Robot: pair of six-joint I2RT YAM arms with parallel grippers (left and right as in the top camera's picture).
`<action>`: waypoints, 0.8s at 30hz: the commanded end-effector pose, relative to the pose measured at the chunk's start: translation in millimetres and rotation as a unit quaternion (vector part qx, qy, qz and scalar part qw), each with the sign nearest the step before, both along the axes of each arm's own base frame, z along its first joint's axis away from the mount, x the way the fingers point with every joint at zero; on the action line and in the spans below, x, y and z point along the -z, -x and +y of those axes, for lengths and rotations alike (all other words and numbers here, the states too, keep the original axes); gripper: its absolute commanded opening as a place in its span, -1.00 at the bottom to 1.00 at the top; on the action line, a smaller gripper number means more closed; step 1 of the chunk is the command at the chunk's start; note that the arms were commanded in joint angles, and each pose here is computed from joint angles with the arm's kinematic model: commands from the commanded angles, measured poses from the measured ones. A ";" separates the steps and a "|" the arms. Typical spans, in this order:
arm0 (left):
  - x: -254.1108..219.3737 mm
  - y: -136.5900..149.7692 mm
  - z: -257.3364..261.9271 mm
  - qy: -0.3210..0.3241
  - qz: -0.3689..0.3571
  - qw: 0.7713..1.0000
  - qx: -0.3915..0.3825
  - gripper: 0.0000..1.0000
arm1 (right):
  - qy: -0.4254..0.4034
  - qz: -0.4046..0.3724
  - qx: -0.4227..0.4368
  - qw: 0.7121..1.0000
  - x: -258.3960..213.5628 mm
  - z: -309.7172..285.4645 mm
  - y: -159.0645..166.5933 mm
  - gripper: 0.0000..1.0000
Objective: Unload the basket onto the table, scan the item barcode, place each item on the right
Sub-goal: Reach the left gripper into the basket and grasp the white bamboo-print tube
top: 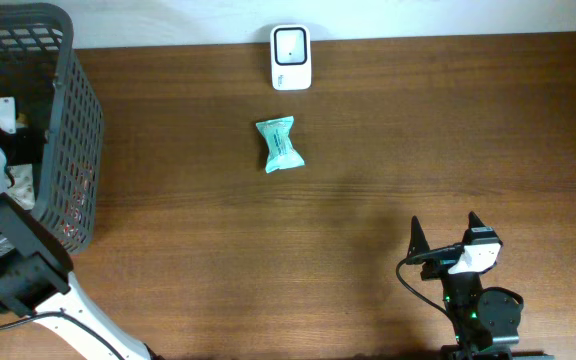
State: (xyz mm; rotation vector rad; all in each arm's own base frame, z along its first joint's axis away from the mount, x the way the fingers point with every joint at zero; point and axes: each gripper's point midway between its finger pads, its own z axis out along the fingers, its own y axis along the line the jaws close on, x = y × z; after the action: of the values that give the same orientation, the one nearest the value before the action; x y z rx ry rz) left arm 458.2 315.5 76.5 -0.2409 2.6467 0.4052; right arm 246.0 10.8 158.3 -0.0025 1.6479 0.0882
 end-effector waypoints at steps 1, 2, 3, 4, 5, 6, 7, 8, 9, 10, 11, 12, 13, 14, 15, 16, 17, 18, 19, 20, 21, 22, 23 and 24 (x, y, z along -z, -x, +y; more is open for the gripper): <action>29.9 12.2 -1.7 0.067 0.004 0.998 -0.008 0.89 | -0.002 0.001 0.004 1.000 2.7 -1.6 -0.1 0.97; 37.6 15.7 -4.0 0.080 0.011 0.997 -0.008 0.86 | -0.002 0.001 0.004 1.000 2.7 -1.6 -0.1 0.97; 44.3 17.7 -5.8 0.088 0.017 0.996 -0.008 0.79 | -0.002 0.001 0.004 1.000 2.7 -1.6 -0.1 0.97; 50.3 19.5 -7.7 0.094 0.024 0.995 -0.008 0.73 | -0.002 0.001 0.004 1.000 2.7 -1.6 -0.1 0.97; 56.8 21.0 -9.8 0.103 0.029 0.994 -0.012 0.67 | -0.002 0.001 0.004 1.000 2.7 -1.6 -0.1 0.97; 59.8 21.7 -9.9 0.107 0.030 0.994 -0.018 0.47 | -0.002 0.001 0.004 1.000 2.7 -1.6 -0.1 0.97; 59.8 21.7 -9.9 0.109 0.029 0.993 -0.022 0.15 | -0.002 0.001 0.004 1.000 2.7 -1.6 -0.1 0.97; 59.6 21.6 -9.8 0.111 0.027 0.993 -0.028 -0.34 | -0.002 0.001 0.004 1.000 2.7 -1.6 -0.1 0.97; 57.7 20.6 -9.0 0.116 0.021 0.992 -0.043 -0.77 | -0.002 0.001 0.004 1.000 2.7 -1.6 -0.1 0.97; 55.2 19.7 -8.4 0.120 0.017 0.991 -0.056 -1.00 | -0.002 0.001 0.004 1.000 2.7 -1.6 -0.1 0.97; 47.7 17.2 -6.5 0.125 0.005 0.989 -0.075 -1.00 | -0.002 0.001 0.004 1.000 2.7 -1.6 -0.1 0.97; 32.9 13.2 -3.6 0.128 -0.015 0.987 -0.099 -1.00 | -0.002 0.001 0.004 1.000 2.7 -1.6 -0.1 0.97; 16.5 9.5 -1.2 0.129 -0.035 0.984 -0.119 -1.00 | -0.002 0.001 0.004 1.000 2.7 -1.6 -0.1 0.97; -16.1 3.9 1.2 0.131 -0.071 0.978 -0.146 -1.00 | -0.002 0.001 0.004 1.000 2.7 -1.6 -0.1 0.97; -48.8 -2.7 -4.9 0.142 -0.107 0.975 -0.136 -1.00 | -0.002 0.001 0.004 1.000 2.7 -1.6 -0.1 0.97; -78.4 -10.0 -17.4 0.163 -0.142 0.970 -0.108 -1.00 | -0.002 0.001 0.004 1.000 2.7 -1.6 -0.1 0.97; -112.3 -16.7 -35.1 0.190 -0.182 0.962 -0.070 -1.00 | -0.002 0.001 0.004 1.000 2.7 -1.6 -0.1 0.97; -163.3 -21.0 -62.5 0.223 -0.238 0.945 -0.010 -1.00 | -0.002 0.001 0.004 1.000 2.7 -1.6 -0.1 0.97; -198.4 -19.9 -76.4 0.227 -0.274 0.934 0.025 -1.00 | -0.002 0.001 0.004 1.000 2.7 -1.6 -0.1 0.97; -230.4 -16.0 -89.5 0.227 -0.305 0.923 0.055 -1.00 | -0.002 0.001 0.004 1.000 2.7 -1.6 -0.1 0.97; -261.6 -9.4 -100.7 0.234 -0.334 0.911 0.064 -1.00 | -0.002 0.001 0.004 1.000 2.7 -1.6 -0.1 0.97; -290.9 0.0 -109.3 0.238 -0.360 0.900 0.059 -1.00 | -0.002 0.001 0.004 1.000 2.7 -1.6 -0.1 0.97; -321.8 12.2 -118.4 0.243 -0.388 0.888 0.048 -1.00 | -0.002 0.001 0.004 1.000 2.7 -1.6 -0.1 0.97; -343.4 22.9 -127.5 0.249 -0.406 0.878 0.045 -1.00 | -0.002 0.001 0.004 1.000 2.7 -1.6 -0.1 0.98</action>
State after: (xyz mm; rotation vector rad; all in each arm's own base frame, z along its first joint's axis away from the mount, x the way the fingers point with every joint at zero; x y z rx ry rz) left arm 461.6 224.6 337.5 -0.3703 2.0187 -0.2471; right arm 246.0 10.8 158.3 -0.0024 1.6483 0.0882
